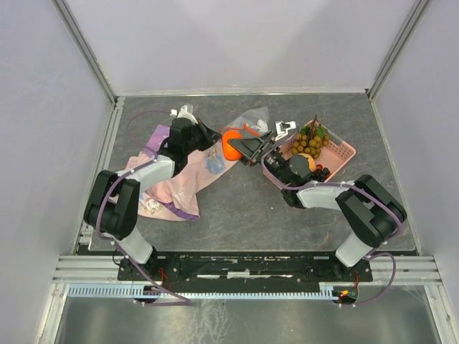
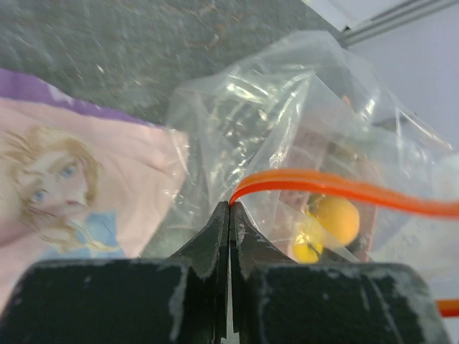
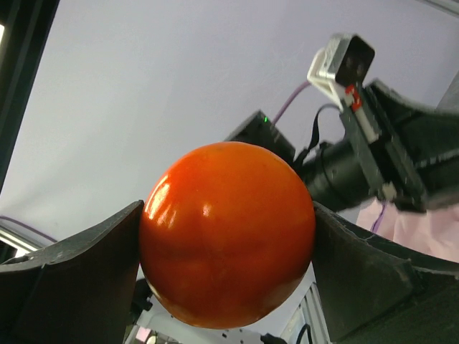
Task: Open the zip-top bag and remove the fake food
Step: Place the fake fruit in the bin.
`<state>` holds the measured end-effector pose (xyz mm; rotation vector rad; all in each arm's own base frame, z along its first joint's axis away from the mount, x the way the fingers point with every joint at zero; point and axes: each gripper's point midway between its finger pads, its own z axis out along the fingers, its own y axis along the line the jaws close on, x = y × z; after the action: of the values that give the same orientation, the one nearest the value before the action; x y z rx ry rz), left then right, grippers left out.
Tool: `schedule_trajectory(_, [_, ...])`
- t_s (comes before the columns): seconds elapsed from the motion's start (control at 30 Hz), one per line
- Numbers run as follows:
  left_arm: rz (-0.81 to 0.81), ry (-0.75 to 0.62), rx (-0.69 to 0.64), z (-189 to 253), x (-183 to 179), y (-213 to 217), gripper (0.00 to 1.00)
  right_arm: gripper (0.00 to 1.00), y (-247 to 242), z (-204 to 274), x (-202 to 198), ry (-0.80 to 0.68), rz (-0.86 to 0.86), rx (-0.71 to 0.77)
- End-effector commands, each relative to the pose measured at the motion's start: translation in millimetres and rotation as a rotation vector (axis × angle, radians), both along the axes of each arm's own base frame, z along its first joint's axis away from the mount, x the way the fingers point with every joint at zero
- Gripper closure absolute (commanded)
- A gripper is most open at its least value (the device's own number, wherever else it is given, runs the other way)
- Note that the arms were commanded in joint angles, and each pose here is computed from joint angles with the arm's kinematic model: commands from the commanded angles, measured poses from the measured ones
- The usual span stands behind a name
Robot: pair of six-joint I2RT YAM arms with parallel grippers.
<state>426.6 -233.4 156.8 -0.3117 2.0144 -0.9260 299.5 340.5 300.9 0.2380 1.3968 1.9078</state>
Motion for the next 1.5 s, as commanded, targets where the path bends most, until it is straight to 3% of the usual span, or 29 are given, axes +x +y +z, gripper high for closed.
schedule_trajectory(0.0, [0.012, -0.105, 0.062, 25, 32, 6, 0.97, 0.64, -5, 17, -27, -0.093, 0.052, 0.030])
schedule_trajectory(0.3, [0.019, -0.158, 0.082, 51, 65, 4, 0.97, 0.64, -11, -27, -42, -0.104, 0.036, -0.256])
schedule_trajectory(0.47, [0.000, -0.174, 0.064, 62, 66, 0, 0.97, 0.63, -27, -37, -46, -0.130, 0.006, -0.365])
schedule_trajectory(0.8, [-0.287, -0.238, -0.087, 78, 4, -35, 0.97, 0.63, -46, -76, -43, -0.101, 0.033, -0.576])
schedule_trajectory(1.0, [-0.217, -0.219, -0.085, 63, -17, -16, 0.97, 0.64, -39, -114, -51, -0.052, 0.157, -0.700])
schedule_trajectory(1.17, [-0.163, -0.256, -0.084, 79, -27, -5, 0.97, 0.64, -48, -144, -59, -0.049, 0.214, -0.855])
schedule_trajectory(1.47, [-0.070, -0.241, -0.014, 84, -31, 16, 0.97, 0.64, -77, -141, -53, -0.093, 0.107, -1.031])
